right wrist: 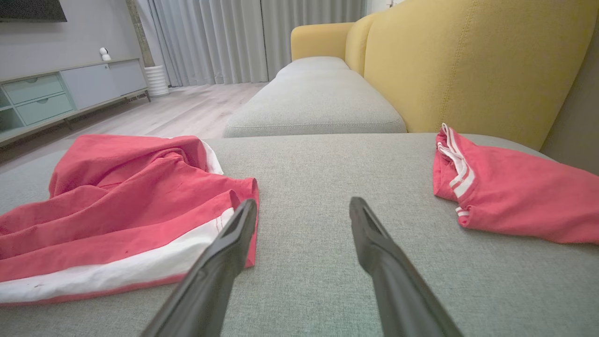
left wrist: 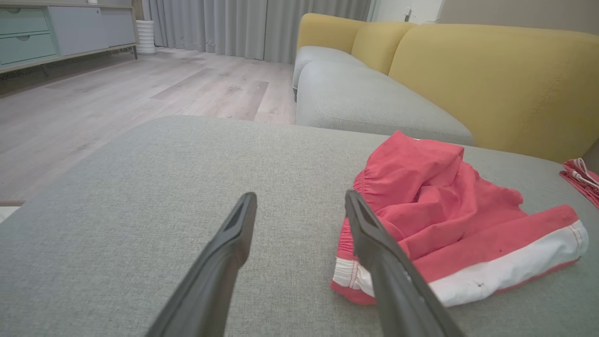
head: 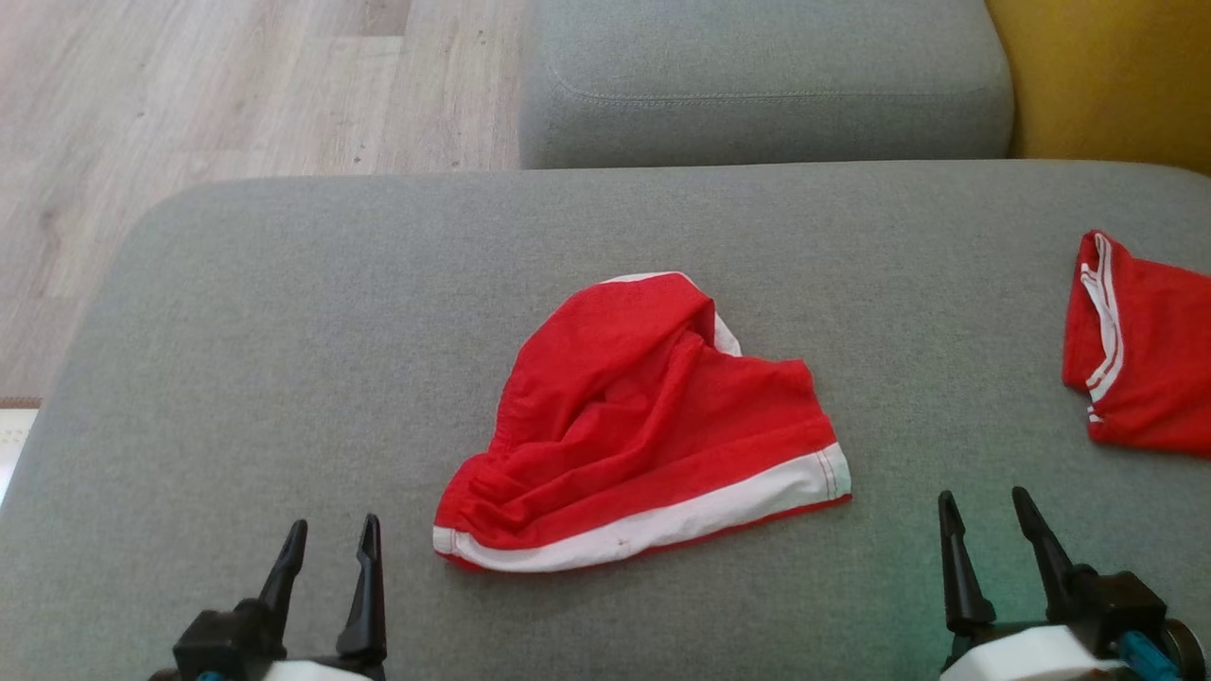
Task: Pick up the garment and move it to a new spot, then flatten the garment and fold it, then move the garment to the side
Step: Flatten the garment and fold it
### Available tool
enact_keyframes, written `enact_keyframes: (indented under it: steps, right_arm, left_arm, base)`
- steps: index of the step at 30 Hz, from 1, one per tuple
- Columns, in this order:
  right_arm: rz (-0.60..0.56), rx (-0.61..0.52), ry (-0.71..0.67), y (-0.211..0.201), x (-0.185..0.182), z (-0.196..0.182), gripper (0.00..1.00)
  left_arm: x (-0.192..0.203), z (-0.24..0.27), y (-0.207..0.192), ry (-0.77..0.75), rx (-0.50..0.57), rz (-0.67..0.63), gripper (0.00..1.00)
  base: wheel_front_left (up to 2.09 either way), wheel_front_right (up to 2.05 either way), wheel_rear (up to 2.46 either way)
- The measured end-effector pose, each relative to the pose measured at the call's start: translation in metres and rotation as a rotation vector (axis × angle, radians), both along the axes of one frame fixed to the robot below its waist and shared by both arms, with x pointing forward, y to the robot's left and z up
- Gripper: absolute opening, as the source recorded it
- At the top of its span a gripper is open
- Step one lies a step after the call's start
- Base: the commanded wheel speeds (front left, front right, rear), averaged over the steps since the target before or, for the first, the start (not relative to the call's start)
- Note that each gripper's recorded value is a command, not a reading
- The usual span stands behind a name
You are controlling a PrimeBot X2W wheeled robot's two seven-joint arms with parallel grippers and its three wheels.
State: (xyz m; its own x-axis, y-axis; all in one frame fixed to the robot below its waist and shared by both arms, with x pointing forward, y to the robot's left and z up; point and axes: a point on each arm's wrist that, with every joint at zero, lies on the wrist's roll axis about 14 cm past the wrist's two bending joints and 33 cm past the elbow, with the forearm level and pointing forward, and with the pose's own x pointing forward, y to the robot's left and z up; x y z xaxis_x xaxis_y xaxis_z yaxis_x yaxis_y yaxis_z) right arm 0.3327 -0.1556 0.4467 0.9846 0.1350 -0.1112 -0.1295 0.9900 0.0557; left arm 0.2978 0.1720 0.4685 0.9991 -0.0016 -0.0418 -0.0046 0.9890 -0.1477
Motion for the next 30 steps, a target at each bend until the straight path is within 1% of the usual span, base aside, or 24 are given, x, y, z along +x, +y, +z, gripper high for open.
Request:
enact_keyframes:
  steps: [3, 7, 9, 13, 15, 19, 26, 30]
  right_arm:
    - [0.003, 0.0, 0.002, 0.001, -0.001, -0.001, 1.0]
    - [0.057, -0.006, 0.013, 0.018, -0.002, -0.003, 1.0]
    - [0.106, -0.016, 0.055, 0.033, 0.0, -0.008, 1.0]
    - [0.258, -0.07, 0.159, 0.063, 0.01, -0.014, 1.0]
    - [0.302, -0.119, 0.22, 0.062, 0.016, -0.019, 1.0]
    - [0.344, -0.178, 0.323, 0.054, 0.029, -0.031, 1.0]
    - [0.416, -0.201, 0.432, 0.062, 0.04, -0.05, 1.0]
    - [0.423, -0.209, 0.455, 0.06, 0.048, -0.056, 1.0]
  left_arm:
    - [0.0, -0.004, -0.002, 0.012, -0.003, -0.012, 1.0]
    - [-0.005, -0.022, -0.008, 0.07, -0.007, -0.035, 1.0]
    - [-0.007, -0.034, -0.012, 0.119, -0.007, -0.048, 1.0]
    - [-0.001, -0.049, -0.028, 0.241, 0.003, -0.127, 1.0]
    - [0.005, -0.053, -0.033, 0.294, 0.013, -0.166, 1.0]
    - [0.015, -0.058, -0.03, 0.37, 0.058, -0.21, 1.0]
    - [0.025, -0.064, -0.021, 0.433, 0.043, -0.212, 1.0]
    - [0.027, -0.068, -0.022, 0.464, 0.032, -0.238, 1.0]
  base:
    - [0.0, 0.0, 0.0]
    - [0.0, 0.0, 0.0]
    - [0.0, 0.0, 0.0]
    - [0.0, 0.0, 0.0]
    - [0.0, 0.0, 0.0]
    - [0.0, 0.0, 0.0]
    - [0.0, 0.0, 0.0]
    - [0.0, 0.0, 0.0]
